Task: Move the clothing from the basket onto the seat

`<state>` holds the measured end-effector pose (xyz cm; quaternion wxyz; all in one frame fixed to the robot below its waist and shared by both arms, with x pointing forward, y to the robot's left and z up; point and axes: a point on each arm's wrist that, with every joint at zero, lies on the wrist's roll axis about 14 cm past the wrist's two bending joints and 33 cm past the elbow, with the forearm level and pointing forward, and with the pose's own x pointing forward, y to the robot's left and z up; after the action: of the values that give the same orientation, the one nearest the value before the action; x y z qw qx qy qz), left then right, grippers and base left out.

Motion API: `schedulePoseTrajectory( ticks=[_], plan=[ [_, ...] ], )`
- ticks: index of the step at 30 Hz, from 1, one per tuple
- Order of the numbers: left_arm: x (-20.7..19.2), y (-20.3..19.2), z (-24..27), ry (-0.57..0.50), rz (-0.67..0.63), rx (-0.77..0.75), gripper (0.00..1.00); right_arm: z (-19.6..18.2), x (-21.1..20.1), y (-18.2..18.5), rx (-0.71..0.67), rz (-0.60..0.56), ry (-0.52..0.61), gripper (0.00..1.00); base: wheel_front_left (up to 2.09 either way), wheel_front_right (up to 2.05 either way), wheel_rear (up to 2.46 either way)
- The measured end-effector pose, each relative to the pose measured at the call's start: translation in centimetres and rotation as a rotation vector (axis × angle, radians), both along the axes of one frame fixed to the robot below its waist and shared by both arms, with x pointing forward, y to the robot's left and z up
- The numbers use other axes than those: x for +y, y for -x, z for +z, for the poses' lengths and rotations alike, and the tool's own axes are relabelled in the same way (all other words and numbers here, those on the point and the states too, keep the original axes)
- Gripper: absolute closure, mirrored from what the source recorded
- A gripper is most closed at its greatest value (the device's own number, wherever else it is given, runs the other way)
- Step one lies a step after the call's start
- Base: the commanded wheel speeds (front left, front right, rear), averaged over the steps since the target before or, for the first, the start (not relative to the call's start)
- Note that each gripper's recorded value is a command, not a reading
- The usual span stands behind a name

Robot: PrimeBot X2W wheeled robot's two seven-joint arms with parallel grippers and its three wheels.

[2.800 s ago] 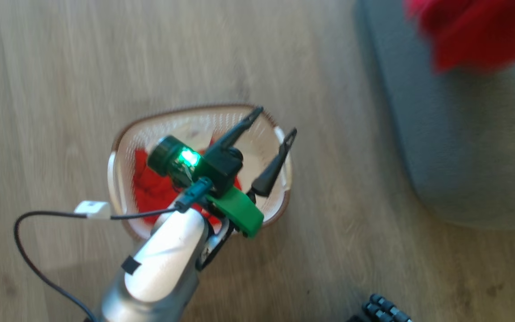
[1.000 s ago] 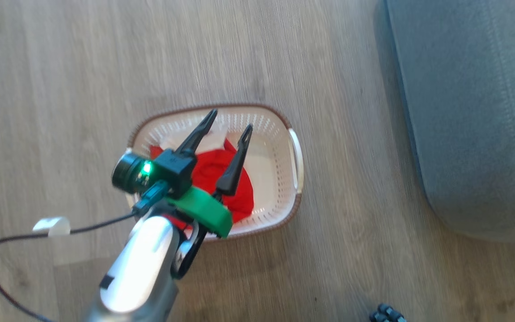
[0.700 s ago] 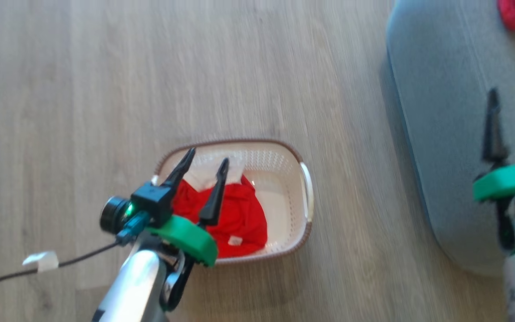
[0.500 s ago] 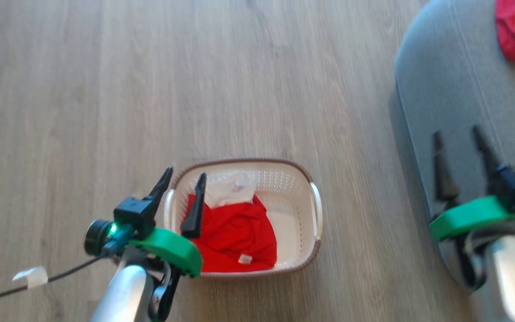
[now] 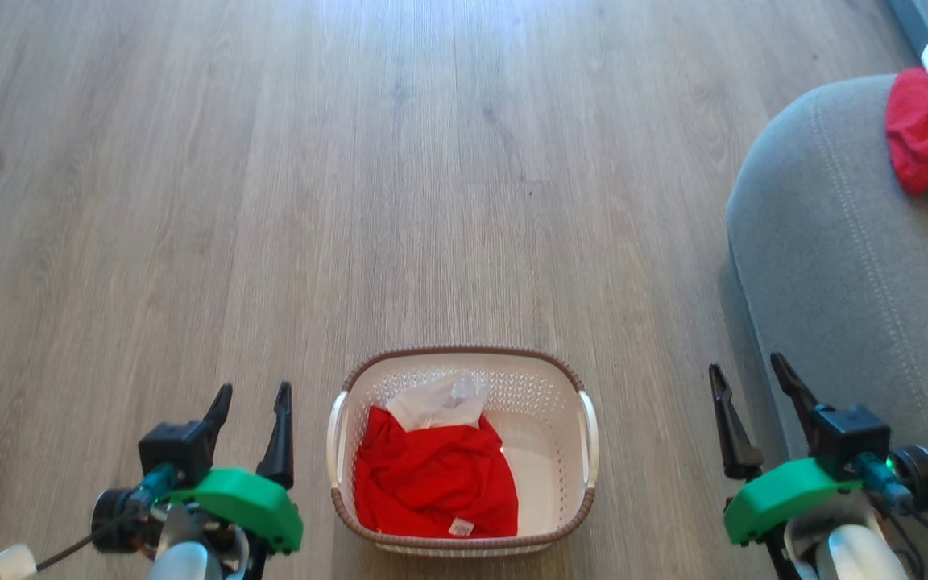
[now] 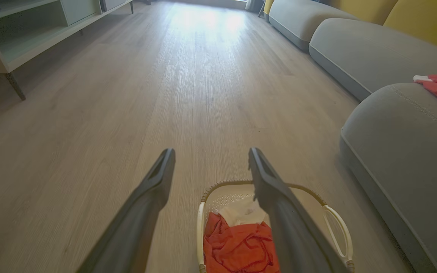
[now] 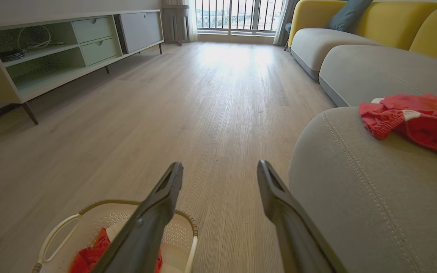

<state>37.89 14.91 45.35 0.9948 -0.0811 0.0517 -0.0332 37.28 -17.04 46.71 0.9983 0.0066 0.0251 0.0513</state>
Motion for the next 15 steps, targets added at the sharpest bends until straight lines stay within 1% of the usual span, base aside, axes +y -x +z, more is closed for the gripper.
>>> schedulePoseTrajectory(
  ticks=[6,15],
  plan=[
    [1.2,0.9,-0.3,-0.008,0.025,0.007,0.00,-0.2,0.1,0.9,0.006,-0.002,-0.008,0.00,0.00,0.00,0.00],
    [1.3,1.0,0.0,-0.001,0.031,0.001,0.00,-0.1,-0.2,1.2,0.005,-0.013,-0.024,0.00,0.00,0.00,0.00]
  ],
)
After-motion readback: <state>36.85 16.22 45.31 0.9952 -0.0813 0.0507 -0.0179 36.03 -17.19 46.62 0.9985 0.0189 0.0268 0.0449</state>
